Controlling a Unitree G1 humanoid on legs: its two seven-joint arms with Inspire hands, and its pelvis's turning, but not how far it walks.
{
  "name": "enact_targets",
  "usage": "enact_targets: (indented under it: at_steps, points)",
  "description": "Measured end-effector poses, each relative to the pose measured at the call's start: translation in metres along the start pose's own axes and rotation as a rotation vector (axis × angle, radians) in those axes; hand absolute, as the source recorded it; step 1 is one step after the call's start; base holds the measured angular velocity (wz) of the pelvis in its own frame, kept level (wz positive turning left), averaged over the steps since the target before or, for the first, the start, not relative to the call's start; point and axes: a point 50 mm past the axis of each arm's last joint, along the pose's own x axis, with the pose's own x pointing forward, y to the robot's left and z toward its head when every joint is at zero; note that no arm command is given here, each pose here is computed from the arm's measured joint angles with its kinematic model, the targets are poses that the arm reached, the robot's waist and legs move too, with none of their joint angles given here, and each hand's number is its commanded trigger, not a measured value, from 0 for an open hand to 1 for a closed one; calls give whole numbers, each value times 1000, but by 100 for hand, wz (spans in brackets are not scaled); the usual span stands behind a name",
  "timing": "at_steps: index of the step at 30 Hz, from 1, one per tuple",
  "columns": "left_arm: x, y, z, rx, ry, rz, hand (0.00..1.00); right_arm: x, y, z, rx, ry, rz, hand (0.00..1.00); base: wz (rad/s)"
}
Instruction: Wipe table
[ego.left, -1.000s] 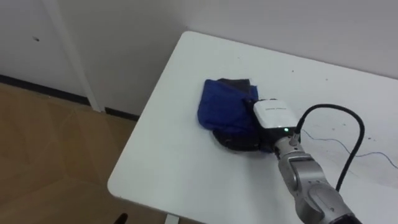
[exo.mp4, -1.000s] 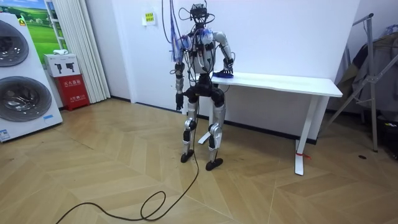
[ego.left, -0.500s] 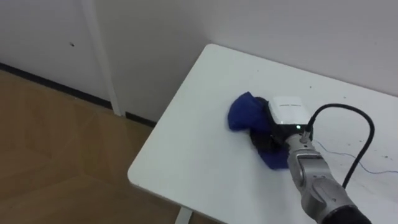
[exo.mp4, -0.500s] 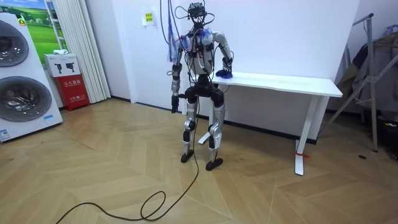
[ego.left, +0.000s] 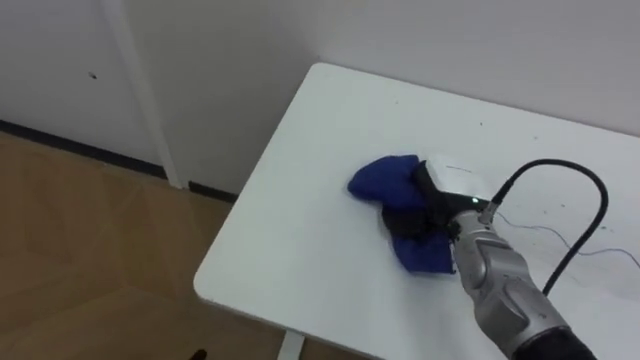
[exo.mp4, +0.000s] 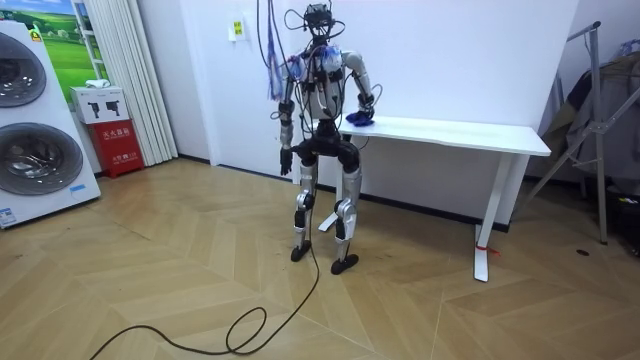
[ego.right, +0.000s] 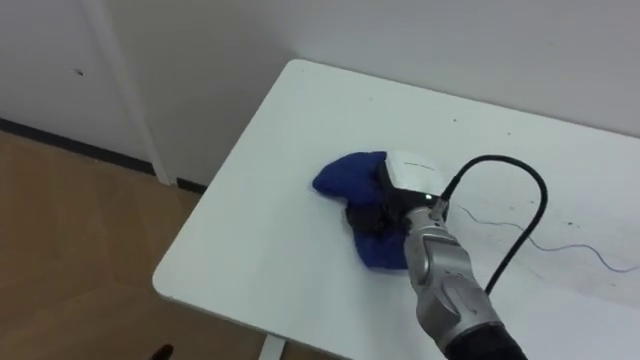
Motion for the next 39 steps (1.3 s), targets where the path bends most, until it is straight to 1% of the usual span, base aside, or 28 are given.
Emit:
enact_targets:
  at_steps: [2,4,6,7,8,9,10,12,13,14,15,18,20,22,24,25,26,27,28,30,32,33,34,36,37,38,39]
  points:
    - [0,3,0,-37,-6,8,0,-1,5,-11,76,15,-1,100,13]
    - [-1,7,-9,-58,11,28,0,-7,12,-29,135,61,-17,100,22]
    - [-2,16,-34,-97,95,65,0,-23,18,-64,249,178,-88,100,19]
    - [-3,19,-42,-99,120,76,0,-30,21,-76,284,224,-109,100,12]
    - [-8,25,-59,-99,176,103,0,-43,26,-98,343,325,-155,100,6]
    - [-13,28,-79,-96,238,129,0,-57,28,-122,363,426,-202,100,0]
    - [-16,29,-88,-103,264,138,0,-66,28,-135,365,475,-223,100,0]
    - [-25,33,-112,-120,329,160,0,-100,27,-183,357,662,-272,100,-2]
    - [-26,35,-114,-124,336,165,0,-108,27,-193,356,703,-281,100,0]
    - [-26,37,-115,-125,339,168,0,-123,27,-209,364,777,-294,100,-7]
    - [-26,36,-113,-123,333,166,0,-133,26,-219,363,824,-303,100,-10]
    - [-21,36,-101,-124,297,163,0,-145,26,-232,358,889,-295,100,-10]
    - [-17,34,-92,-100,272,150,0,-141,25,-230,357,888,-293,100,-7]
    - [-14,31,-80,-78,245,136,0,-129,21,-225,355,880,-284,100,-21]
    - [-6,27,-57,-98,194,115,0,-104,17,-209,335,860,-251,100,-44]
    - [-5,26,-50,-100,179,109,0,-95,16,-201,317,839,-237,100,-60]
    - [-1,24,-36,-103,150,99,0,-76,11,-181,277,766,-189,100,-66]
    - [3,22,-20,-101,123,88,0,-51,7,-150,219,643,-133,100,-66]
    - [4,21,-13,-98,112,81,0,-38,4,-130,193,567,-107,100,-42]
    - [7,13,4,-95,92,50,0,6,-6,-45,112,277,-18,100,-3]
    - [9,5,19,-112,58,28,0,23,-15,-5,115,151,19,100,34]
    - [9,5,24,-124,44,24,0,29,-20,8,123,114,33,100,51]
    - [9,5,21,-131,52,24,0,32,-23,11,128,106,37,100,61]
    - [7,6,-4,-152,131,26,0,40,-26,6,151,138,67,100,68]
    - [6,6,-10,-154,150,26,0,40,-25,-1,165,164,73,100,77]
    - [4,5,-19,-147,178,25,0,38,-20,-18,215,218,89,100,64]
    - [2,5,-32,-138,208,27,0,36,-21,-29,290,227,74,100,53]
